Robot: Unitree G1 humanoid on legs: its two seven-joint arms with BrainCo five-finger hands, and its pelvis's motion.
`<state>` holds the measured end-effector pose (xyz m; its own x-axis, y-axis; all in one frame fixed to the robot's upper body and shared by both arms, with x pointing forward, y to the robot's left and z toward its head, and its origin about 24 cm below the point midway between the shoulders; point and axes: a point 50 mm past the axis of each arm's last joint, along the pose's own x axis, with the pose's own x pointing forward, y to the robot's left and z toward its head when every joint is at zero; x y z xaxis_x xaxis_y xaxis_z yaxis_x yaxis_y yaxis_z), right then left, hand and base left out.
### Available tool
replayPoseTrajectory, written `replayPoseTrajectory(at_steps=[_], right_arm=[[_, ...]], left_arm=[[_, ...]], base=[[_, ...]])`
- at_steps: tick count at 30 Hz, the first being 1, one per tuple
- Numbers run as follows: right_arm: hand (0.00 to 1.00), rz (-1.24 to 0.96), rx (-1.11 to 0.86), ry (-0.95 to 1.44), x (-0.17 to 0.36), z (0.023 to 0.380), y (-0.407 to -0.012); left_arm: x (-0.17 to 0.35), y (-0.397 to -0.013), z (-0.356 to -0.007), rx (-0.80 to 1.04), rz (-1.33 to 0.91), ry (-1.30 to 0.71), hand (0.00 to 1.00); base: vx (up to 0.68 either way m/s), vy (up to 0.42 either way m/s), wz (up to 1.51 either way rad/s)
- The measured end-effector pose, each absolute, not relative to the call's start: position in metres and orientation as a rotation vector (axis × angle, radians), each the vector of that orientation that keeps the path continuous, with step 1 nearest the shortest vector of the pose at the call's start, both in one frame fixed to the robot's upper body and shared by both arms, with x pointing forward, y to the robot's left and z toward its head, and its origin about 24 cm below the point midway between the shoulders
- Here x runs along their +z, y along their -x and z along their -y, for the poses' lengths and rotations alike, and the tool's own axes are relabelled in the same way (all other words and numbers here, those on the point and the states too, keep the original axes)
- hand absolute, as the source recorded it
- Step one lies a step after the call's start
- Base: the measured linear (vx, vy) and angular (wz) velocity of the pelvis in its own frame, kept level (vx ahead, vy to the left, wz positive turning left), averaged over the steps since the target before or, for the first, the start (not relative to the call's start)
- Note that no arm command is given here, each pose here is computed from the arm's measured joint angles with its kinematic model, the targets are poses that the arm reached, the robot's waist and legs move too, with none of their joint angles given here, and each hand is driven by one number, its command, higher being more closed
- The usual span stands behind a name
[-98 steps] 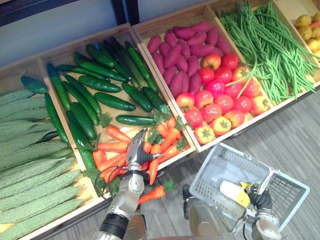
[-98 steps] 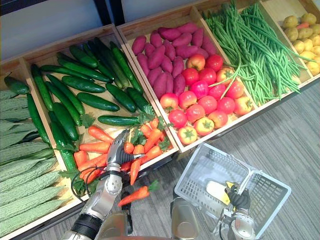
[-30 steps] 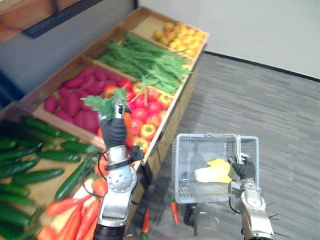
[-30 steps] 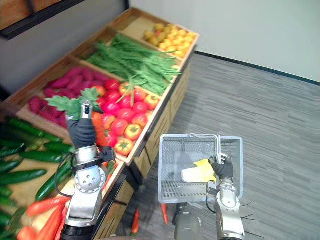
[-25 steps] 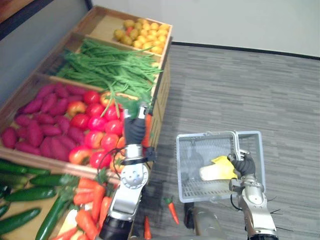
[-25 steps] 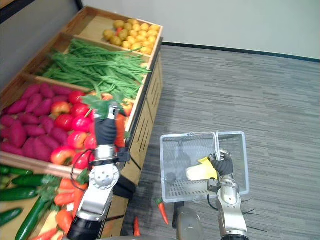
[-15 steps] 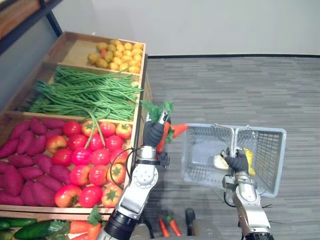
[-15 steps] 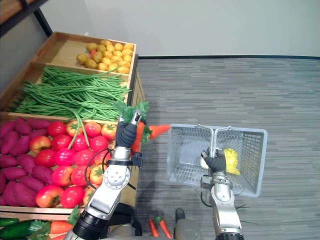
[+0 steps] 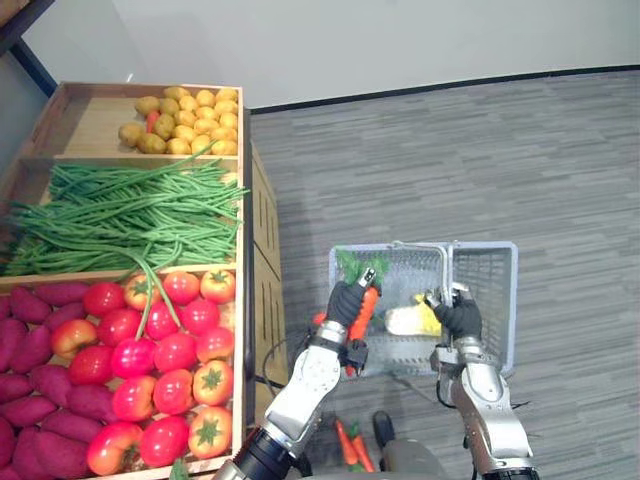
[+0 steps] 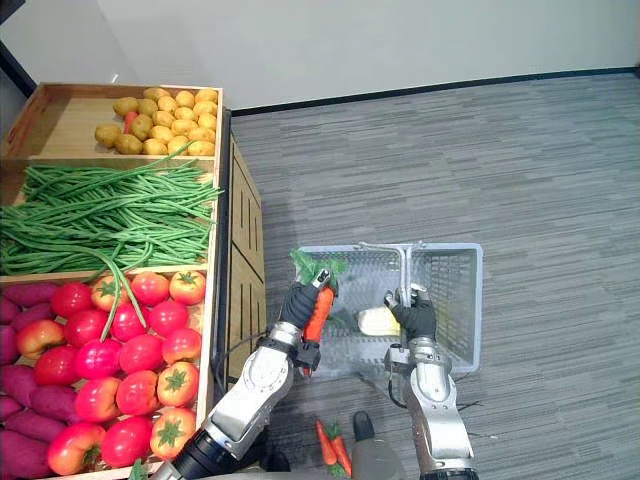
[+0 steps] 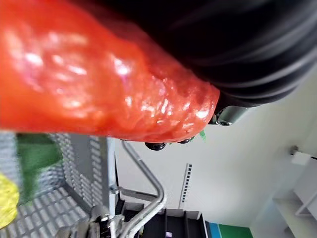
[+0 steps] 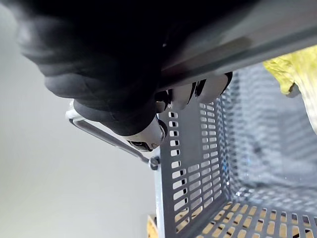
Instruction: Pick vegetable in the basket
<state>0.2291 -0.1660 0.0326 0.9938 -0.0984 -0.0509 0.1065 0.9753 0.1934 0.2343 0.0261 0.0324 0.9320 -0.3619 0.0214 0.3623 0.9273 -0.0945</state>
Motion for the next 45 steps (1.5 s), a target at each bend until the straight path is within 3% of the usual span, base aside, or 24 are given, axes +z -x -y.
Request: replayPoseTrajectory(at_steps=[9,17,19,29,35,45], right_arm=[[1.00,-0.044,0.024,-0.305,0.036,0.147,-0.233],[1.00,-0.048,0.122,-0.343,0.039,0.128,-0.243],[1.00,-0.089,0.177,-0.393,0.035,0.119,-0.242],[1.00,-0.138,0.353,-0.423,0.029,0.098,-0.232],[1.00,-0.276,0.356,-0.423,-0.002,0.099,-0.210],[1.00,-0.357,0.355,-0.259,-0.021,0.100,-0.191]], left_arm=[[0.009,-0.225,-0.007,-0.526,-0.096,0.015,1.00],[-0.003,-0.224,0.005,-0.628,-0.121,-0.138,1.00],[-0.014,-0.231,0.004,-0.641,-0.148,-0.264,1.00],[-0.024,-0.256,-0.021,-0.564,-0.196,-0.466,1.00],[0.016,-0.290,-0.026,-0.463,-0.052,-0.445,1.00],[0.037,-0.303,-0.030,-0.409,0.019,-0.373,1.00]], base=[[0.00,0.000,0.00],[0.00,0.001,-0.01],[-0.02,0.009,-0.08],[-0.01,0.005,-0.08],[0.00,-0.003,0.05],[0.00,0.000,0.01]])
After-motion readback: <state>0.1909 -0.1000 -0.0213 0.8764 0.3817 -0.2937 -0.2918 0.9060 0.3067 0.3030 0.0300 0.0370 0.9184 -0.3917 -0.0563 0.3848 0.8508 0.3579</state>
